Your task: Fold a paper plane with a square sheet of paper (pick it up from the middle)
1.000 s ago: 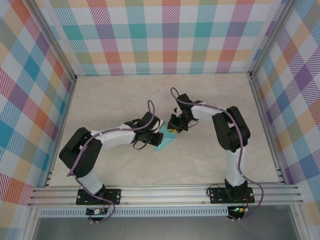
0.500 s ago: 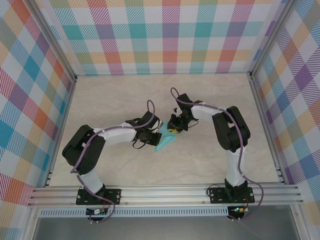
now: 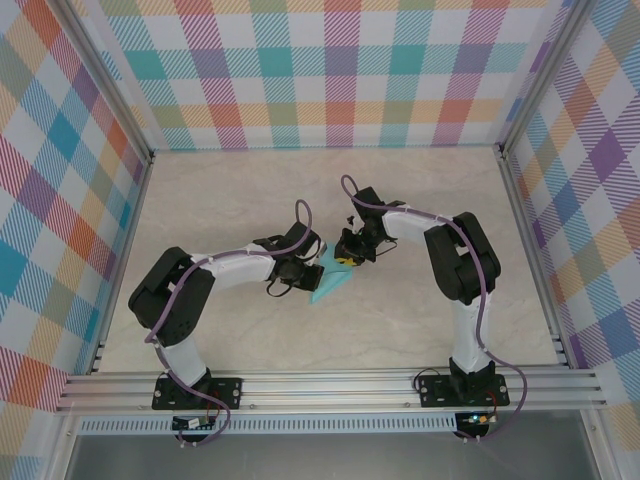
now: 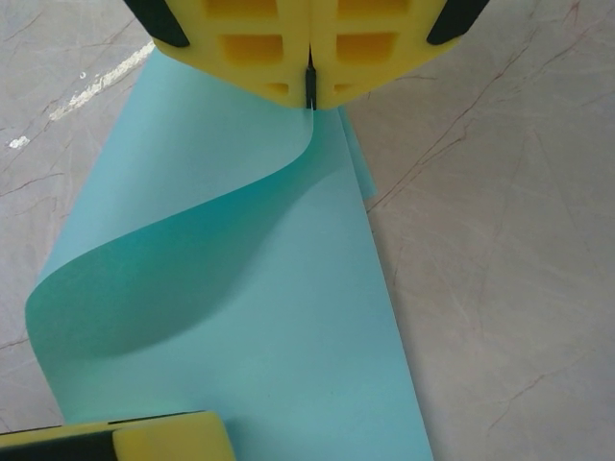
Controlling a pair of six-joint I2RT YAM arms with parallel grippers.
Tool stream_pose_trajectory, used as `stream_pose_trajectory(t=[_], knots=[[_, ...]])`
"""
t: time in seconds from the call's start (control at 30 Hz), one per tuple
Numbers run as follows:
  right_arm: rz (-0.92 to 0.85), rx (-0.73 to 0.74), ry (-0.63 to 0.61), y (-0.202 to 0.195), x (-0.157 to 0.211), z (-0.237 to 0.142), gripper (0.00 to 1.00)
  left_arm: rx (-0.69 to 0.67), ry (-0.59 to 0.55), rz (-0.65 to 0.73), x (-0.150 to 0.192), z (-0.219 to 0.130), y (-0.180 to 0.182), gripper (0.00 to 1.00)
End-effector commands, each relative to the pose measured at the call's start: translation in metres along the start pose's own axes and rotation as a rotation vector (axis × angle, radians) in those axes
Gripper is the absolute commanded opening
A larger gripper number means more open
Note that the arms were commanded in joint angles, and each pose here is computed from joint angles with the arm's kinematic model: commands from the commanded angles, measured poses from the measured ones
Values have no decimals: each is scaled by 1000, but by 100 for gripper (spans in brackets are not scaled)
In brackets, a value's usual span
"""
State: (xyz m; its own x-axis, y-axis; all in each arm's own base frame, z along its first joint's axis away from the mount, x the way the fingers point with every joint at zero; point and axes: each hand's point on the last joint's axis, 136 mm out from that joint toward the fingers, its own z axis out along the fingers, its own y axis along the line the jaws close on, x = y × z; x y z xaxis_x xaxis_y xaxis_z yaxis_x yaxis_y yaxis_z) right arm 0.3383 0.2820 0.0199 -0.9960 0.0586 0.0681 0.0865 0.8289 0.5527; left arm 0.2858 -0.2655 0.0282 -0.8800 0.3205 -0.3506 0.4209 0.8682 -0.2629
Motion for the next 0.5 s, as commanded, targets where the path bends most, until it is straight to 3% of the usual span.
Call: stream_pose_trajectory(t=[0.0, 0.47], knots=[[28, 35, 21, -11, 8, 6, 20, 12, -21, 7, -11, -2, 2, 0], [34, 39, 18, -13, 8, 7, 20, 28, -51, 34, -19, -8, -3, 0]])
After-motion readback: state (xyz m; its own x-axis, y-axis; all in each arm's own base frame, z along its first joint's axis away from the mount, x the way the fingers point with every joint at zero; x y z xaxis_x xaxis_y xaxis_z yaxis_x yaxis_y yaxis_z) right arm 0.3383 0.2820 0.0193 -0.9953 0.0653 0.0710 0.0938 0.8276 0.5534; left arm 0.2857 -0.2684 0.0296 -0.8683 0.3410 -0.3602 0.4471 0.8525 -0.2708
